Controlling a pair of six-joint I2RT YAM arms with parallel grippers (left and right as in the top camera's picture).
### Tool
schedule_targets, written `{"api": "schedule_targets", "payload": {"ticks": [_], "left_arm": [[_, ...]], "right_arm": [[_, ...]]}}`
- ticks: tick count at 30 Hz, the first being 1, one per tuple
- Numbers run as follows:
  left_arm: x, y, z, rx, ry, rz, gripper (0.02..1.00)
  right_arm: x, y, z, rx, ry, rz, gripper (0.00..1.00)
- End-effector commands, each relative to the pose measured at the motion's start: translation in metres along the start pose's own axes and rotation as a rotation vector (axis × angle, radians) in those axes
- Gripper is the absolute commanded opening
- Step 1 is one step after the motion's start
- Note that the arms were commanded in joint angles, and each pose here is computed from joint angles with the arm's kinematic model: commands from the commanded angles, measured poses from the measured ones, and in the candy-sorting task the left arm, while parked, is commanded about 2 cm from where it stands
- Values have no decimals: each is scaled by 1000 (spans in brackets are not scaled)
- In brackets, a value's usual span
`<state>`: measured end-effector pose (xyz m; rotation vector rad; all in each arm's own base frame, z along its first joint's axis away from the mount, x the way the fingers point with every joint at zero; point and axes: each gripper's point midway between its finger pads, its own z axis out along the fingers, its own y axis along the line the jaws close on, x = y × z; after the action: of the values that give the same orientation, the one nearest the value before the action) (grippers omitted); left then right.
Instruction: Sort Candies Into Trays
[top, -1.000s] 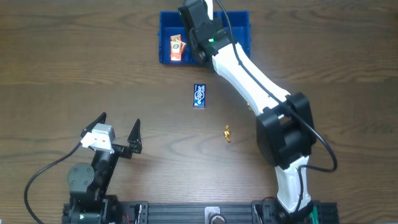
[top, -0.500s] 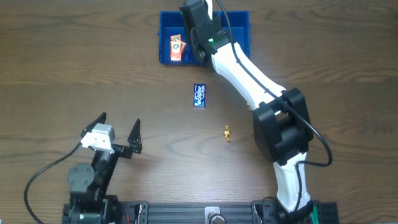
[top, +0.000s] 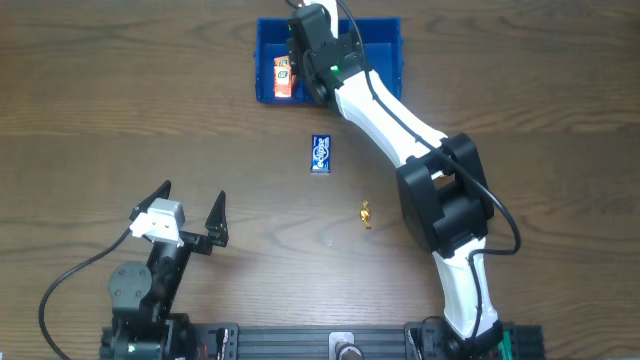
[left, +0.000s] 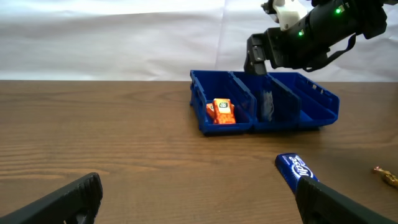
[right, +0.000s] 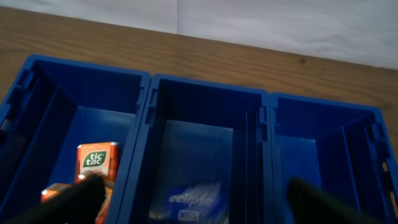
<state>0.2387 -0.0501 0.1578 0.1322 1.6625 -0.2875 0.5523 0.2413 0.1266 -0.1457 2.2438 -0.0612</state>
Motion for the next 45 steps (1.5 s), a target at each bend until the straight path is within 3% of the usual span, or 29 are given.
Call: {"api": "schedule_targets", "payload": {"ticks": [1,6,9,12,15,19,23,29,35,45], "left_arm": [[16,-1,1,13,45,5,998],[16,-2,1,13,45,5,998],[16,-2,1,13,45,5,996],[16,-2,1,13,45,5,998],[16,-2,1,13,45,5,998],[16,-2,1,13,45,5,998],[16,-2,1,13,45,5,998],[16,-2,1,13,45,5,998],[16,-2,1,13,45,5,998],[16,-2,1,13,45,5,998]], "right_arm": [[-14,-5,-7,6,-24,12,998],[-47,-9,-53,-50,-67,32,998],[-58,-12,-103,-126,-45,26,998],[-38,-10,-146,-171,61,-7,998],[-6,2,-160,-203,179,-68,998],[45,19,-157,-272,339,-108,998],[100,16,-135,-205,488,-8,998],[155,25,-103,-165,632,19,998],[187,33,-82,-146,706,20,998],[202,35,-69,-135,727,14,985]]}}
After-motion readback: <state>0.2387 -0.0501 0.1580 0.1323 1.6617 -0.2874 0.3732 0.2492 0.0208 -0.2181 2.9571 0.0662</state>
